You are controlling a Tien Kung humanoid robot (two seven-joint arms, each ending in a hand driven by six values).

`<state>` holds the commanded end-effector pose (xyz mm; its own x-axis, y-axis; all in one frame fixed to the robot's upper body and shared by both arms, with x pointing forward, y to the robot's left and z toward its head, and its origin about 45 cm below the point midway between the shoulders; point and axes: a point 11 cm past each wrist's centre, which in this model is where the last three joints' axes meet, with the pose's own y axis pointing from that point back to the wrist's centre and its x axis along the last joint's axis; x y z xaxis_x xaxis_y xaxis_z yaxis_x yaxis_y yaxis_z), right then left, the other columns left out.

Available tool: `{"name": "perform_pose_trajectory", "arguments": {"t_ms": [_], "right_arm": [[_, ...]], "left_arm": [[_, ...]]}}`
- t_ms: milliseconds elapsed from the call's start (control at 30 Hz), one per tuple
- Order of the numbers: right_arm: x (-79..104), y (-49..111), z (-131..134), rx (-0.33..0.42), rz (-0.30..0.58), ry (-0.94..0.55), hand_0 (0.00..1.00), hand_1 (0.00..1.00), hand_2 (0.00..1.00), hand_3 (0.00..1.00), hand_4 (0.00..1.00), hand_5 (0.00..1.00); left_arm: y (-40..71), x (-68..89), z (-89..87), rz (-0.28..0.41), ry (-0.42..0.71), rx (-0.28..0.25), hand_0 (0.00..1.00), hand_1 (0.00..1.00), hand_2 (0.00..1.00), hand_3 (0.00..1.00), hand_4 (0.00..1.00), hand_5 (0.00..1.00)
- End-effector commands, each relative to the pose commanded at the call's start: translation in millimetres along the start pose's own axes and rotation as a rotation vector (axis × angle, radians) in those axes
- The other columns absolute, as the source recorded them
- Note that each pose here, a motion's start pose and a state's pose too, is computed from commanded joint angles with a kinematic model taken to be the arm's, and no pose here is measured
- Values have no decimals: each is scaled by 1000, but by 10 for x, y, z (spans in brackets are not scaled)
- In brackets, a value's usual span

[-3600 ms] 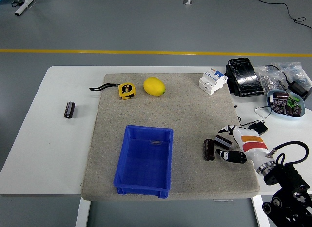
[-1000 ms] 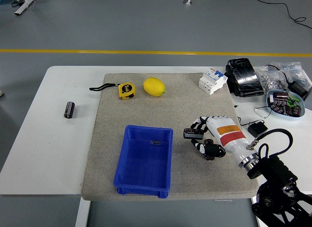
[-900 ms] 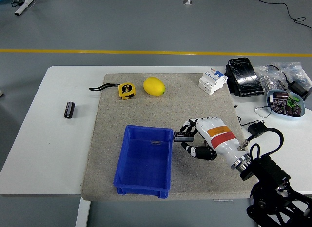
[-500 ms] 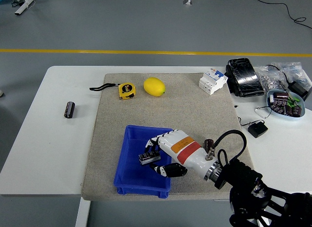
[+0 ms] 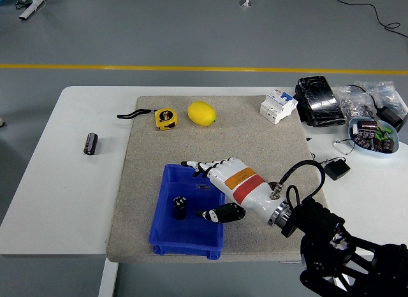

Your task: Pick up the battery,place it into the box

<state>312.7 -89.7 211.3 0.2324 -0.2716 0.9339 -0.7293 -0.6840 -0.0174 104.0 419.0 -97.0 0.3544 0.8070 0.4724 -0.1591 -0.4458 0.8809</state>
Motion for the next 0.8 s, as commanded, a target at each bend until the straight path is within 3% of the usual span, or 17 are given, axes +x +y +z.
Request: {"name": "perform_pose_trajectory", "arguments": {"t_ms": [233, 433, 600, 800], "right_arm": [[139, 34, 231, -41, 12, 31, 471, 611, 700, 827, 895, 265], [278, 124, 593, -129, 25, 69, 476, 612, 702, 820, 926, 284], [228, 241, 847, -200, -1, 53, 478, 613, 703, 818, 937, 296], [86, 314, 970, -226, -45, 26, 486, 618, 704, 817, 941, 295]], "left_arm": [[1, -6, 3, 0, 5, -1, 676, 619, 659, 645, 666, 677], [2, -12, 7, -1, 3, -2, 676, 620, 659, 645, 666, 676], [3, -14, 12, -2, 1, -2, 676, 619, 658, 644, 665, 675], [5, -27, 19, -4, 1, -4, 676, 620, 658, 643, 665, 677]]}}
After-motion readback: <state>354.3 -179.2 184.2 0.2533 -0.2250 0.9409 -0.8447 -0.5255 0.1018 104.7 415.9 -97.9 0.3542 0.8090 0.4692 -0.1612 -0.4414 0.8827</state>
